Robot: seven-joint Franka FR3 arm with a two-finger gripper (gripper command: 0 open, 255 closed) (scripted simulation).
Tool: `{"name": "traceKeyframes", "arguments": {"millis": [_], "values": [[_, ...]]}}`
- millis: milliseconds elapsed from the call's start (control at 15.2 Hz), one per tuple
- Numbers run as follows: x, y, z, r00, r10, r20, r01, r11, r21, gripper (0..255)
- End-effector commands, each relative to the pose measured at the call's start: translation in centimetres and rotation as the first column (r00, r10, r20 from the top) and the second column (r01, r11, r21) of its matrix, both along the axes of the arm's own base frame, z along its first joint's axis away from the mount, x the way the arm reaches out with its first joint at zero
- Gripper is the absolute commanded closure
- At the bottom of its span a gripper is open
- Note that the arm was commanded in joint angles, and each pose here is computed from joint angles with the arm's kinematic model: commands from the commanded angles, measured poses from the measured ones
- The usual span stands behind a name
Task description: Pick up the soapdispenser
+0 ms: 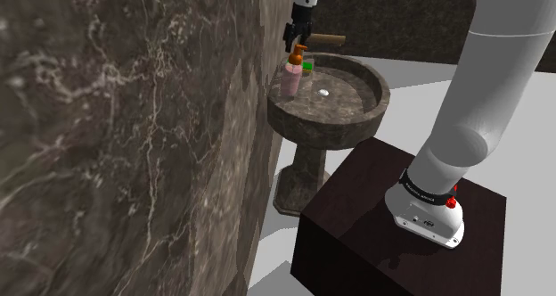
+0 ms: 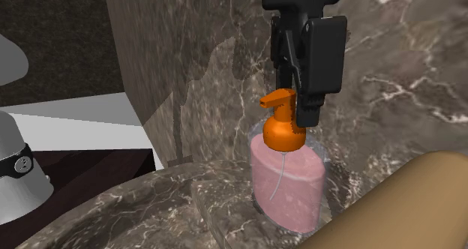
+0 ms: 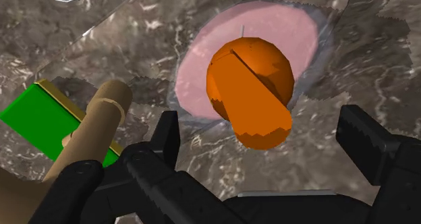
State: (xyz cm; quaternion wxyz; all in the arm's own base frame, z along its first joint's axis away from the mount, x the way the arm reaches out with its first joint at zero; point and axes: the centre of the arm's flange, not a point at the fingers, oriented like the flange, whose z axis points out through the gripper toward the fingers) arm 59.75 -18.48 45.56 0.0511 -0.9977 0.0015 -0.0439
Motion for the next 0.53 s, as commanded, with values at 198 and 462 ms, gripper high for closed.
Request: {"name": "traceKeyframes", "arguments": {"millis": [198,462], "values": [[0.07,-0.05,-0.83,1.0,0.0,0.001,0.0,1.0,0.0,255],[0.09,-0.06,-0.84,1.0,0.0,0.0,0.0,1.0,0.0,255]]}}
